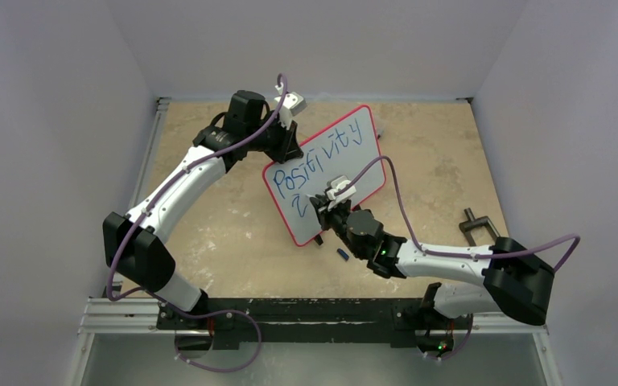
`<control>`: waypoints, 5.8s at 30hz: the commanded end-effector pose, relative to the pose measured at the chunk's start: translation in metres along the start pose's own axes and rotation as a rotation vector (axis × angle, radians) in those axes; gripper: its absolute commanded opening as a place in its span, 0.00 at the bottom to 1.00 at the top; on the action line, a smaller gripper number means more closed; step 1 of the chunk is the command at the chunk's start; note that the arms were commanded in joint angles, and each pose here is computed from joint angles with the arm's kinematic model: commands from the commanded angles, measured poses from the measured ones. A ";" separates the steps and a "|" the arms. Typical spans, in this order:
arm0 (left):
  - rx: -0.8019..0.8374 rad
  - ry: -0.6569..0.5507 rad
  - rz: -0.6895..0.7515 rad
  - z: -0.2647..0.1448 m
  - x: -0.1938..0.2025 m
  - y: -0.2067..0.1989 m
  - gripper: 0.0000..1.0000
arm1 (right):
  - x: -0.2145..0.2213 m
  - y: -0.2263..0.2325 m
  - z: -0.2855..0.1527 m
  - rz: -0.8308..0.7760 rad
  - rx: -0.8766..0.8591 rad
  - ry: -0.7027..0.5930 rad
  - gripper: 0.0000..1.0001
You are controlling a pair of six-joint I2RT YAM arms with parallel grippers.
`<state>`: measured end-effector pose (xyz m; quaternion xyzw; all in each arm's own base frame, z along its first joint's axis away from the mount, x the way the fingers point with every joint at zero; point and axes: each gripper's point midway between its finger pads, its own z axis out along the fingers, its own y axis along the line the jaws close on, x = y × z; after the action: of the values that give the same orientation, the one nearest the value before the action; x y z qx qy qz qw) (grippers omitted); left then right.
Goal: Write a sentence on the whiteboard
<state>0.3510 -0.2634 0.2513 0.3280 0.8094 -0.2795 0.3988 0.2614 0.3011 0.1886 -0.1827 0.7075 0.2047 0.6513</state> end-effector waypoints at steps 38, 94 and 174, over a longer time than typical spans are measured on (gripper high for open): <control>-0.091 0.164 0.020 -0.004 0.045 0.016 0.00 | 0.060 -0.006 -0.014 0.033 0.001 0.123 0.00; -0.087 0.159 0.020 -0.005 0.044 0.015 0.00 | 0.001 -0.025 0.014 -0.046 0.149 0.009 0.00; -0.073 0.140 0.021 -0.009 0.038 0.009 0.00 | -0.041 -0.094 -0.023 0.555 -0.219 -0.159 0.00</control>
<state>0.3477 -0.2610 0.2535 0.3238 0.8129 -0.2757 0.3980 0.3045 0.1944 0.2072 -0.0173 0.6842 0.4045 0.6065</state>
